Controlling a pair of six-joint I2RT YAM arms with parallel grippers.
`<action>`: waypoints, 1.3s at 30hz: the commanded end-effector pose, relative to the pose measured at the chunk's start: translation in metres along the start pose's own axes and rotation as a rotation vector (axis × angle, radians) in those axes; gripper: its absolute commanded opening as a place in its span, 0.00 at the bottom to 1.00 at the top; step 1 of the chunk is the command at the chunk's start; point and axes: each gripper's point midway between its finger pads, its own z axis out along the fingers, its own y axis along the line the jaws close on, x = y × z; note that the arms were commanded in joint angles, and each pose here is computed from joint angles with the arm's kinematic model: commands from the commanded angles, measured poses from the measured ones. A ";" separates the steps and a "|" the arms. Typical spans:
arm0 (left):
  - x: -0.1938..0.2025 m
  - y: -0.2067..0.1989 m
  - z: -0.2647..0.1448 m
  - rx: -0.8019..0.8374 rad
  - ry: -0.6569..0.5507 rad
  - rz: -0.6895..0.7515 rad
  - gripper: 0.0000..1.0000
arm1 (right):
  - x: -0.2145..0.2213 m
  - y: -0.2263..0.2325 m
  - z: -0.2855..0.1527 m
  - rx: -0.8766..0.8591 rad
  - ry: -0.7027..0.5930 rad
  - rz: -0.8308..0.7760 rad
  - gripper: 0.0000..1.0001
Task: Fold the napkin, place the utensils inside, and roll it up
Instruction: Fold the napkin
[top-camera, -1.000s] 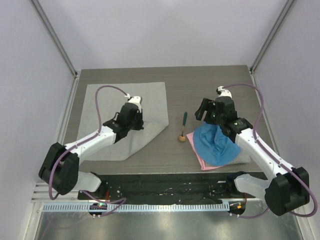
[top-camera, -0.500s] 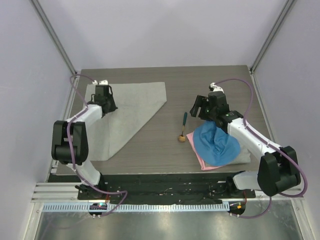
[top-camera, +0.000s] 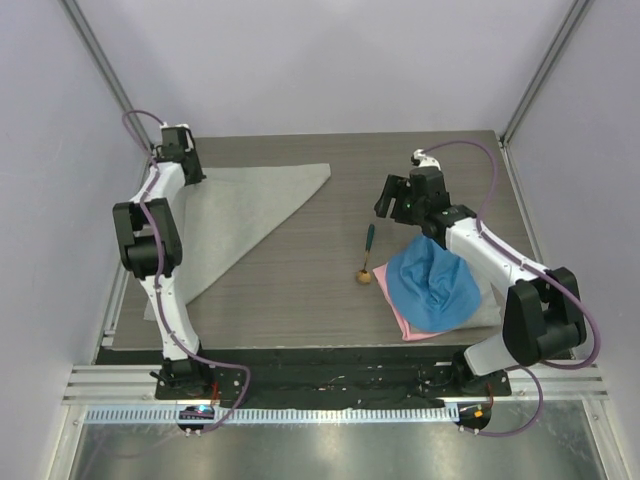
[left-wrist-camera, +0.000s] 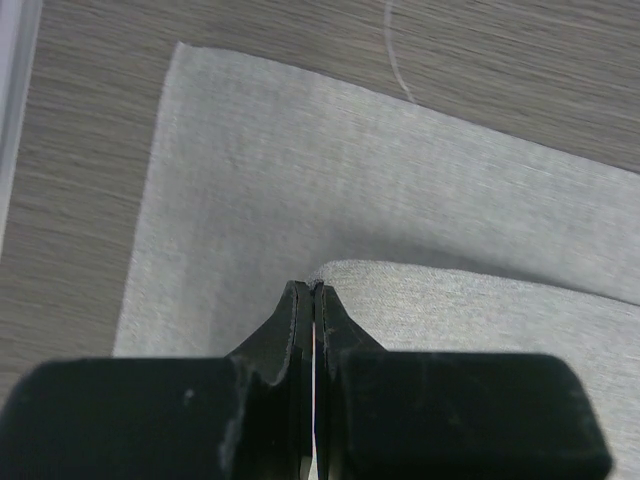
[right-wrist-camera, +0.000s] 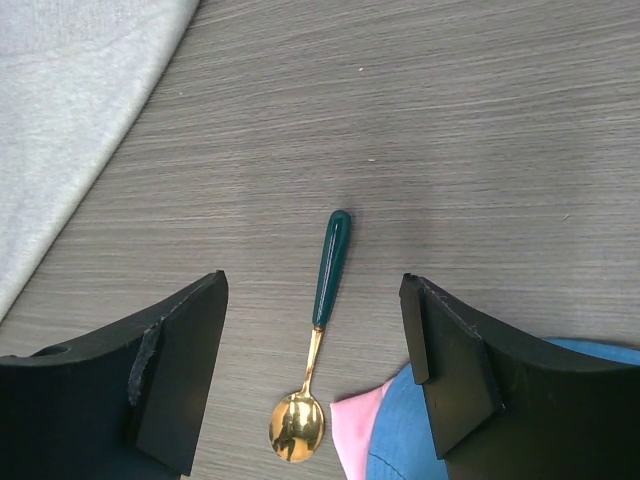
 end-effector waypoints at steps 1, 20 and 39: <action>-0.009 0.014 0.011 0.018 0.037 0.054 0.00 | -0.025 0.009 0.004 -0.010 -0.068 -0.009 0.78; -0.052 0.039 0.059 0.061 -0.018 0.017 0.00 | -0.016 0.014 0.029 -0.019 -0.019 0.031 0.78; -0.058 0.059 0.075 0.053 -0.058 -0.027 0.00 | -0.002 0.021 0.038 -0.005 0.021 0.032 0.78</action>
